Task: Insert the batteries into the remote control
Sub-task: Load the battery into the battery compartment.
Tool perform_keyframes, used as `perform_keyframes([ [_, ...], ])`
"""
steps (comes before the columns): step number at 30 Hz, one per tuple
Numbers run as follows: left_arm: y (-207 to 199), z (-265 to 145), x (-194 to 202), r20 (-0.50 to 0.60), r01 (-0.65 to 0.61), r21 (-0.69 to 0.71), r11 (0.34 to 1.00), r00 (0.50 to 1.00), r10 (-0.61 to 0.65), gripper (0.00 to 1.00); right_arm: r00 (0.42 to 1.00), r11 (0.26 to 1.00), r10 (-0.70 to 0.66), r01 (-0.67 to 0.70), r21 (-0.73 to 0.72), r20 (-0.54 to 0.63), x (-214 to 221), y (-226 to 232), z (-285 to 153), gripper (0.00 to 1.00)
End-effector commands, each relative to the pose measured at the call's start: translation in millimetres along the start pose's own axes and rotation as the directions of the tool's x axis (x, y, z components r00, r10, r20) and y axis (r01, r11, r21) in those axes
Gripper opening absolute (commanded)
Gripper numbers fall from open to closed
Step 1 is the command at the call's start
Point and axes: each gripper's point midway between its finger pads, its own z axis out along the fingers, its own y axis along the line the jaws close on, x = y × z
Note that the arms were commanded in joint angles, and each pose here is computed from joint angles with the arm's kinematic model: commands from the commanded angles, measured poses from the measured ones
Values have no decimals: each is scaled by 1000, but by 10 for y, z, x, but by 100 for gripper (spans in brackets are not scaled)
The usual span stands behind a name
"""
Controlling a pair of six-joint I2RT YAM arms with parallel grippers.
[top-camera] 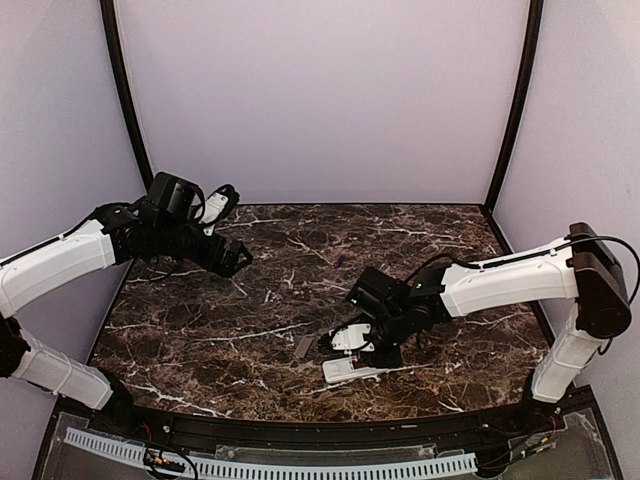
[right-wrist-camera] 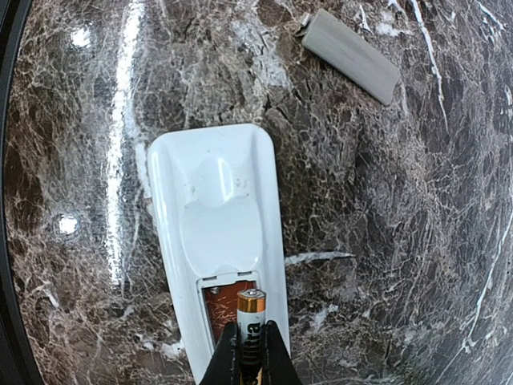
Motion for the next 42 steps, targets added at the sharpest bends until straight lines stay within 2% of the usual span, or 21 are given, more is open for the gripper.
perform_keyframes([
  [1,11,-45,-42,-3,-8,1,1000,1000,8,99,1000,1000,-23,23,2,21,-47,33,-29,1],
  [23,-7,-45,-27,-2,-8,12,1000,1000,8,99,1000,1000,-28,28,8,-13,-40,-26,102,15],
  [36,-1,-57,-21,3,-8,8,1000,1000,8,99,998,999,-43,44,28,-44,-43,-99,38,18],
  [39,-5,-71,-24,6,-8,10,1000,1000,8,99,1000,998,-26,25,54,16,-216,-187,-125,19],
  [42,-2,-85,-36,12,-9,7,1000,1000,9,99,988,993,57,-71,98,142,-500,-419,-423,21],
])
